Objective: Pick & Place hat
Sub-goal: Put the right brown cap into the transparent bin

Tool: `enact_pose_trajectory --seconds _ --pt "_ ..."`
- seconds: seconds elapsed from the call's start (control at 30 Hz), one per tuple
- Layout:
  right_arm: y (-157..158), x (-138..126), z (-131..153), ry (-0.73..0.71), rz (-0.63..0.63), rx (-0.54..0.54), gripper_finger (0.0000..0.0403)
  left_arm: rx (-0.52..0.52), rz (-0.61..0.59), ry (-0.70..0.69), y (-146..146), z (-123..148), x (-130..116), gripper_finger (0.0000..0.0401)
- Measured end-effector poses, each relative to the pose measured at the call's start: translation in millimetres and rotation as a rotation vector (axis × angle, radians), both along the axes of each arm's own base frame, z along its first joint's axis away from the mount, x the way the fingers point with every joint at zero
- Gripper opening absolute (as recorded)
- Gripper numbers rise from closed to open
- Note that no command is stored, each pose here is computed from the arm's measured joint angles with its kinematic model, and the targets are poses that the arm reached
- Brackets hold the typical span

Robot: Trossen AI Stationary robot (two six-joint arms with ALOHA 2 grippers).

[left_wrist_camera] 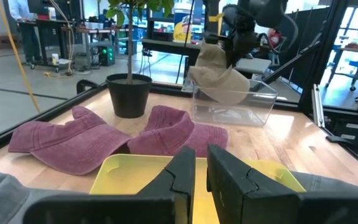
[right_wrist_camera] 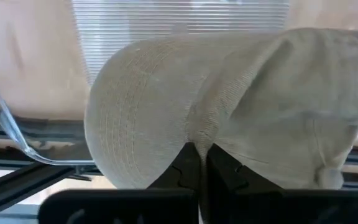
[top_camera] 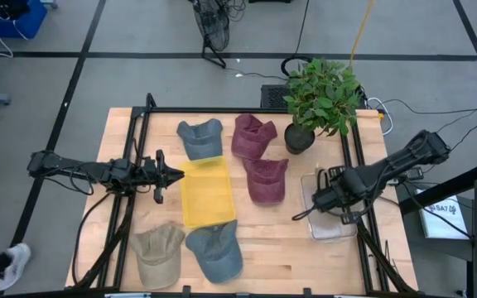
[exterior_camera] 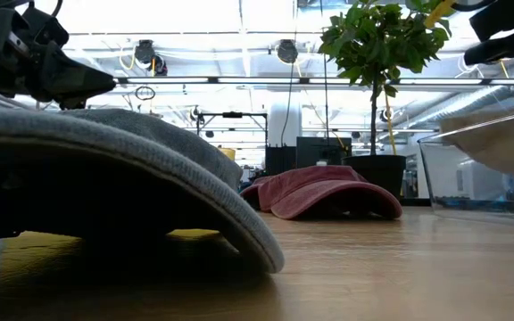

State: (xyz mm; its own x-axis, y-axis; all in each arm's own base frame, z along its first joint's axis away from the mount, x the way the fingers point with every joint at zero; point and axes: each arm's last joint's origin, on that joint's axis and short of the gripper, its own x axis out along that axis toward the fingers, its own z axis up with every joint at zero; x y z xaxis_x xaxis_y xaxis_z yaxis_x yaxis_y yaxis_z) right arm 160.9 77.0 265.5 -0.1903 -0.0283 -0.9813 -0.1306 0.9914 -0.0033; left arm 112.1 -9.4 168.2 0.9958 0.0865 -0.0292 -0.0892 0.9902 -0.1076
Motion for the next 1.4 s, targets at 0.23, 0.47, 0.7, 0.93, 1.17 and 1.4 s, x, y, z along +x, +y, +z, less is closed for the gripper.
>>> enact_pose_trajectory --seconds 0.23,0.47,0.7,0.93,1.17,1.4 --pt "16.5 15.8 -13.7 -0.028 0.039 0.051 0.0000 0.004 0.000 0.023 0.0 -2.2 -0.1 0.0047" --pt "24.2 29.6 -20.1 -0.100 0.026 0.110 0.0000 0.008 -0.001 0.026 0.0 -2.4 -0.1 0.0047" --pt "31.5 44.2 -21.6 -0.235 0.063 0.176 0.0000 0.017 -0.001 0.026 0.0 -2.5 -0.1 0.0047" --pt "36.9 54.8 -19.7 -0.348 0.062 0.229 0.0000 0.018 -0.001 0.027 0.0 -2.5 -0.1 0.0047" --pt "39.8 60.2 -18.7 -0.412 0.117 0.256 0.0000 0.018 -0.001 0.027 0.0 -2.5 -0.1 0.0047" --pt "38.0 55.2 -39.9 -0.320 0.106 0.252 0.0000 0.019 0.002 0.027 0.0 -2.5 -0.1 0.0047"
